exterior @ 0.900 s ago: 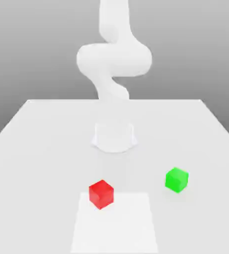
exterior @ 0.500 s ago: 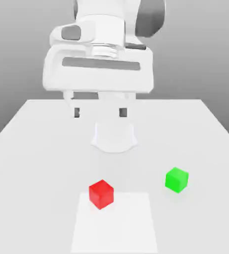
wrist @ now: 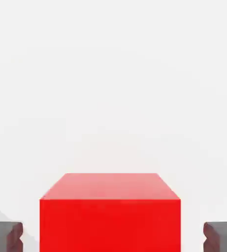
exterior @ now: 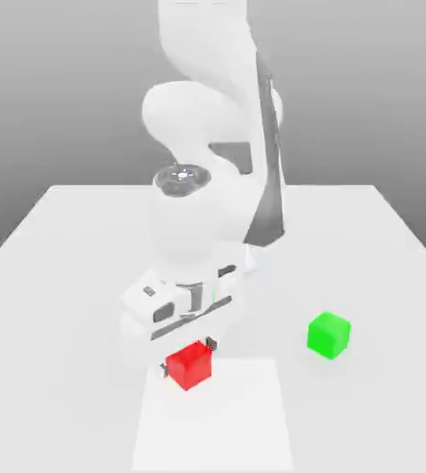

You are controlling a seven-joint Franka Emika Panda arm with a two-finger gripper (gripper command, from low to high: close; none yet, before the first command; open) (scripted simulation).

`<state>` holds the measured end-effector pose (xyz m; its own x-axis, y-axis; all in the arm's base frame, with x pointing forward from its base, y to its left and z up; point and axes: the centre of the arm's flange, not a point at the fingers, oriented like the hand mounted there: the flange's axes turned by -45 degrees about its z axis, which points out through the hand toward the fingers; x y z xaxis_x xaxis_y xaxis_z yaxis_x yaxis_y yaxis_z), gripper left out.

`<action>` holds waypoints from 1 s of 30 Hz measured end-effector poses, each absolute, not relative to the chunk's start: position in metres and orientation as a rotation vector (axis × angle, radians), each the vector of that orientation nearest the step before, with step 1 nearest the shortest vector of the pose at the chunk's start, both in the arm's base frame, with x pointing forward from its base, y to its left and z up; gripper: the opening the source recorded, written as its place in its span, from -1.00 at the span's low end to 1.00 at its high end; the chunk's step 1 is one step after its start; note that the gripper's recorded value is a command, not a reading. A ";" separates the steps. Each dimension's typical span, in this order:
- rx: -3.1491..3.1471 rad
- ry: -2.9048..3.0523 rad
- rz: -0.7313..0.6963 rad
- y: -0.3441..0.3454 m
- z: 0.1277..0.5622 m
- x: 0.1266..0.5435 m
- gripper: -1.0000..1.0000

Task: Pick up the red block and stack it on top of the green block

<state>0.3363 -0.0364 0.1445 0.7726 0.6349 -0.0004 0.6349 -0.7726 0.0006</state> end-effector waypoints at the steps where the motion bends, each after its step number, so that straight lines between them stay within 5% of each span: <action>1: 2.957 1.059 -0.001 -0.036 0.144 0.336 -1.00; 13: 2.956 1.072 0.000 -0.031 0.205 0.337 -1.00; 25: 2.745 1.536 0.000 0.173 0.244 0.272 -1.00; 30: 2.706 1.586 -0.001 0.195 0.220 0.257 -1.00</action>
<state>0.2571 0.1946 0.2197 0.4887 0.8724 -0.0035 0.8724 -0.4887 0.0046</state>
